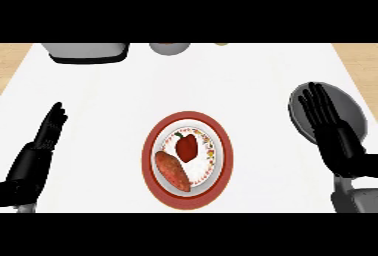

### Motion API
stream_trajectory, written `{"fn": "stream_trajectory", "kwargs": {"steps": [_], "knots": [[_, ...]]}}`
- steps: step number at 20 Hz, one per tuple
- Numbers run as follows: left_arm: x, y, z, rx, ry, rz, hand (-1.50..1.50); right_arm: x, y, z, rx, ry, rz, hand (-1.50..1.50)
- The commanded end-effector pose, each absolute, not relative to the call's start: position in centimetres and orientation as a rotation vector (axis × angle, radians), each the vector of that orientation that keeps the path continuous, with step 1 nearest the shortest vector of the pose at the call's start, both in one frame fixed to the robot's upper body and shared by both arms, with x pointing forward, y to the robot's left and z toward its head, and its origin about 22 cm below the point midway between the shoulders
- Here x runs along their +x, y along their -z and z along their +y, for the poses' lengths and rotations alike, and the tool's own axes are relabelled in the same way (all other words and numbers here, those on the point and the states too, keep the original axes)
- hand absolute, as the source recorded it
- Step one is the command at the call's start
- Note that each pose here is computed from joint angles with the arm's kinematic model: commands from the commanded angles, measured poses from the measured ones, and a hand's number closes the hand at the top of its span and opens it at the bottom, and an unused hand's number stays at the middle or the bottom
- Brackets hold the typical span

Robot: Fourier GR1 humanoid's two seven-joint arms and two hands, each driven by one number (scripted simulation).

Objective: Pick the bell pepper from the plate and place it in the pan

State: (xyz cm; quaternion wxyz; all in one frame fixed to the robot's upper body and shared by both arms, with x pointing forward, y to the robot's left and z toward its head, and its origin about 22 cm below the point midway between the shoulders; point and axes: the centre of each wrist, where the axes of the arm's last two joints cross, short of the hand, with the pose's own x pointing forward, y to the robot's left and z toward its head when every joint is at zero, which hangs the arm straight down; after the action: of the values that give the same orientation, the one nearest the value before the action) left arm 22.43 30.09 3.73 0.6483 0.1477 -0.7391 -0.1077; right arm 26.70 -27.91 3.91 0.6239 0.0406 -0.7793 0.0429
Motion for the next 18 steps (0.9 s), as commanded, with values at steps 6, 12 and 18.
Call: {"fn": "stream_trajectory", "kwargs": {"steps": [6,12,18], "knots": [[25.6,-5.5,27.3,0.129,0.066,-1.649,0.00,32.5,-11.5,-15.9,0.645,-0.544,-1.917,1.50],[27.7,-6.8,27.3,0.088,-0.040,-1.539,0.00,32.7,-6.7,-21.2,0.158,-0.905,-1.951,-1.50],[26.8,-5.8,26.4,0.098,-0.029,-1.527,0.00,34.9,-8.8,-23.8,-0.014,-1.130,-1.921,-1.50]]}}
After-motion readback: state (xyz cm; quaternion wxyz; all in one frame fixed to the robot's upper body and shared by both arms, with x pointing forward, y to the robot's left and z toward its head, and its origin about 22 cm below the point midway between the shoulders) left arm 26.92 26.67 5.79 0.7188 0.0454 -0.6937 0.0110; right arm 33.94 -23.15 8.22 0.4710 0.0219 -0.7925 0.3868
